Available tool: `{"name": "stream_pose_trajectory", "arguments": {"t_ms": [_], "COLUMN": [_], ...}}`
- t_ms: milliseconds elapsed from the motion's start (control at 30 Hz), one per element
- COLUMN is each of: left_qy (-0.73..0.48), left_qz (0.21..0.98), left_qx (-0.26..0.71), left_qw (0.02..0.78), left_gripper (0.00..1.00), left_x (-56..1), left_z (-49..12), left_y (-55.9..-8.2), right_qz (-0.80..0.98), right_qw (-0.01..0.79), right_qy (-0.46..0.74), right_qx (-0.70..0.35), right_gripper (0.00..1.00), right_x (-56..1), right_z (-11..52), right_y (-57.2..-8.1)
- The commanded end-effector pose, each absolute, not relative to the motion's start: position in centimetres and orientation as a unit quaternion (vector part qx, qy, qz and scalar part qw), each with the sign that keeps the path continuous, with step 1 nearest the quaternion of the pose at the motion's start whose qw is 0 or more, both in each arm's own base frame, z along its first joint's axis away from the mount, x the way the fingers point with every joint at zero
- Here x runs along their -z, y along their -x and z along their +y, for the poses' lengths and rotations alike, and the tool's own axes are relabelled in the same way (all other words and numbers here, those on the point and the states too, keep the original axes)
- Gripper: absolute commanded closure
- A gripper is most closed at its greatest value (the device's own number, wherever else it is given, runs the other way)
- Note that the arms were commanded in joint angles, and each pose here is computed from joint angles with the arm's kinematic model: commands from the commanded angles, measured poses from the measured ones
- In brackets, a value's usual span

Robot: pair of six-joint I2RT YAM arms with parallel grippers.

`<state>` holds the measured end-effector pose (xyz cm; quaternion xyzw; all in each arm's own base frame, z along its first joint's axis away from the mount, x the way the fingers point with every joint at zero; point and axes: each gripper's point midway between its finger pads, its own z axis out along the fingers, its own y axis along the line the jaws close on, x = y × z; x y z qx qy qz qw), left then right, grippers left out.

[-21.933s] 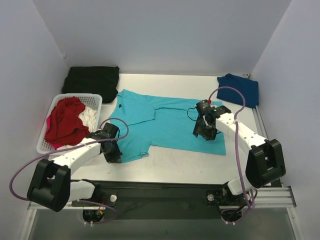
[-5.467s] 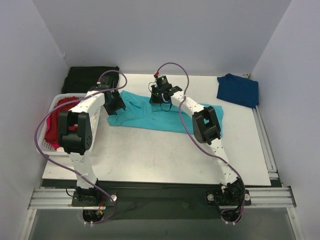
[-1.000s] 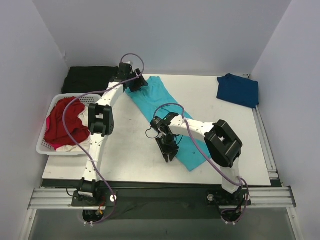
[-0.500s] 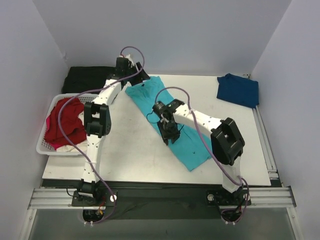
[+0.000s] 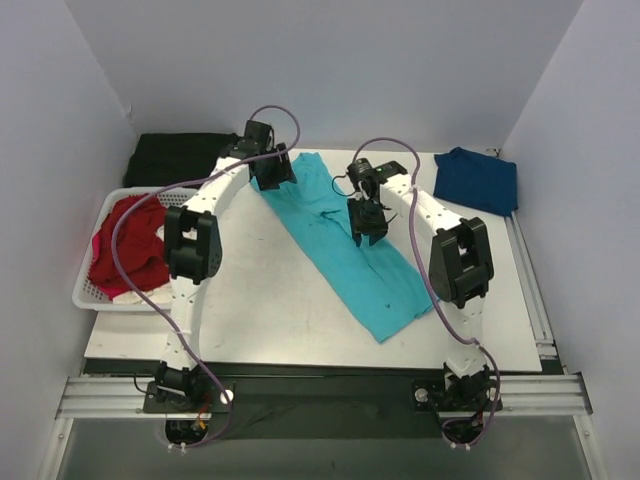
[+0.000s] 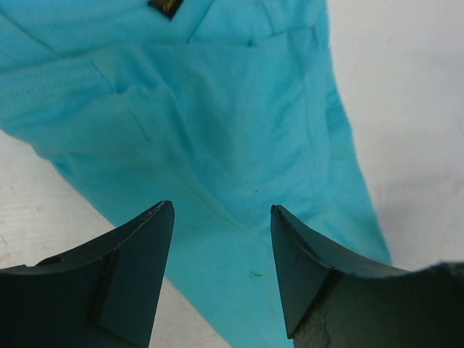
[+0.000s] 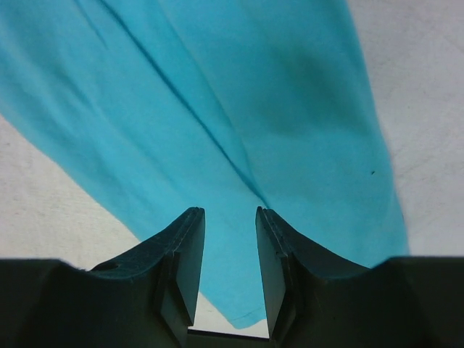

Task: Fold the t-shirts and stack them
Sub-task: Rotate the tshirt 90 degrees

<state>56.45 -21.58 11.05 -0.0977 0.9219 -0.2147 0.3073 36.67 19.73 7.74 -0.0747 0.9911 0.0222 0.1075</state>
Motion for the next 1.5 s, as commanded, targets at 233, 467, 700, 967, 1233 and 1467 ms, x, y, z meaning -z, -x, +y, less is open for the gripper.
{"name": "stream_pose_trajectory", "arguments": {"t_ms": [233,467,700,967,1233,1467], "left_qy": [0.131,0.153,0.162,0.151,0.102,0.069], "left_qz": [0.956,0.957,0.945,0.906,0.825,0.798], "left_qx": [0.086,0.037,0.072,0.240,0.407,0.401], "left_qw": [0.246,0.245,0.276,0.314,0.379,0.445], "left_gripper": [0.34,0.35,0.35,0.33,0.30,0.29], "left_x": [-5.3,-3.6,-2.2,-3.3,-8.2,-16.4], "left_z": [-20.7,-19.8,-21.5,-26.0,-28.2,-25.0], "left_y": [-53.8,-55.1,-57.5,-62.0,-66.1,-65.7], "right_qz": [0.995,0.997,0.996,0.986,0.975,0.955], "right_qw": [0.061,0.044,0.024,0.000,-0.052,-0.095], "right_qy": [0.077,0.067,0.082,0.167,0.214,0.281], "right_qx": [0.001,-0.001,-0.001,0.029,0.027,-0.020], "right_gripper": [0.64,0.64,0.63,0.62,0.63,0.65], "right_x": [-7.2,-6.6,-6.4,-5.8,-2.8,-0.8], "right_z": [17.2,17.0,16.9,18.6,20.4,23.3], "right_y": [-33.3,-32.1,-29.7,-24.8,-21.6,-20.6]}}
